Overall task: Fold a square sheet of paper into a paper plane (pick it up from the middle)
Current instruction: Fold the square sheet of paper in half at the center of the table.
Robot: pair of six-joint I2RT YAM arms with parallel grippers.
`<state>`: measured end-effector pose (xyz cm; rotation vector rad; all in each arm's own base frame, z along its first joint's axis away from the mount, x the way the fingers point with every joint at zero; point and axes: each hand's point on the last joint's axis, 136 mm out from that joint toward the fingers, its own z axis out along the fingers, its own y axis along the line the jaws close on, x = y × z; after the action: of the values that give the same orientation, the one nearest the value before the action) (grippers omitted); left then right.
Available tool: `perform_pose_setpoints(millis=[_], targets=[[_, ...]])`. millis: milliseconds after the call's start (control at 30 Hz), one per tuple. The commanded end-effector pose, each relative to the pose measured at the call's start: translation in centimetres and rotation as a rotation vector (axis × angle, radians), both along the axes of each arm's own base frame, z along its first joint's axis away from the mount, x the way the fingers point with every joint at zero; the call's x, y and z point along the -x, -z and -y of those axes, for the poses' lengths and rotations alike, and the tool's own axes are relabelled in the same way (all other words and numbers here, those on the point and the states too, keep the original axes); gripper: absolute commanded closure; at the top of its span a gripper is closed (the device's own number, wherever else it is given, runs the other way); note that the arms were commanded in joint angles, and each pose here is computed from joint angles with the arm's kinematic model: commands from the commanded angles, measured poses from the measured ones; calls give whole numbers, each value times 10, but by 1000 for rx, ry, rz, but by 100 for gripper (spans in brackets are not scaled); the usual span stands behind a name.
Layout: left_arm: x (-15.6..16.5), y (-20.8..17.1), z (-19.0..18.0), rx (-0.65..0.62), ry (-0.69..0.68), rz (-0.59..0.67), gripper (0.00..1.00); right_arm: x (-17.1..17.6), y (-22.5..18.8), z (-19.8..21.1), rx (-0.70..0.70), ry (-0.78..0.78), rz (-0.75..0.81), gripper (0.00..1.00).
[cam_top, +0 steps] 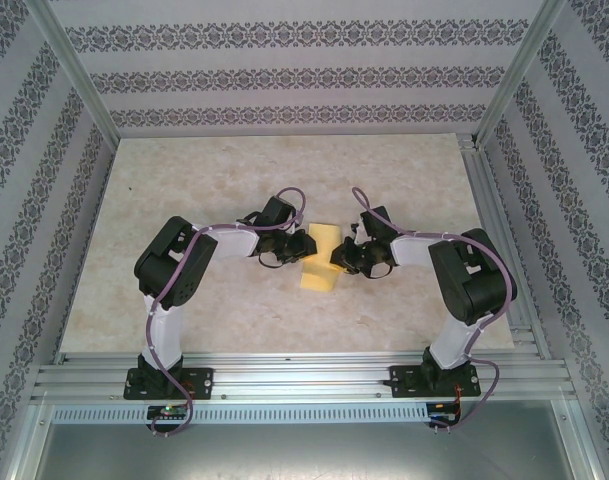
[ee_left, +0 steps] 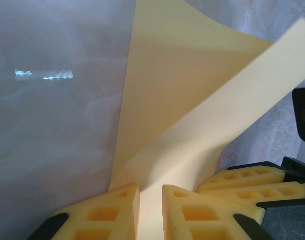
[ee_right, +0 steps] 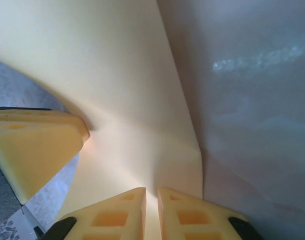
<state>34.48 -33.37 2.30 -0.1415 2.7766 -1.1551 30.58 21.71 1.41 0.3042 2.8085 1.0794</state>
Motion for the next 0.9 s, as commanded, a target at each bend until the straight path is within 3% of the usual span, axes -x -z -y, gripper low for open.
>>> perform_pose_setpoints(millis=[0,200,367,633,867], targets=[[14,39,-11,-102,10,-58,78,6,-3,7,72,-8,1,84],[15,39,-10,-99,16,-59,78,12,-27,-8,25,-33,49,83],[14,38,-8,-93,19,-60,78,21,-8,-13,-7,-22,5,83],[14,39,-7,-88,23,-61,78,40,19,2,98,-27,-64,83],[16,39,-7,-88,26,-62,78,31,-19,-7,58,-34,19,82]])
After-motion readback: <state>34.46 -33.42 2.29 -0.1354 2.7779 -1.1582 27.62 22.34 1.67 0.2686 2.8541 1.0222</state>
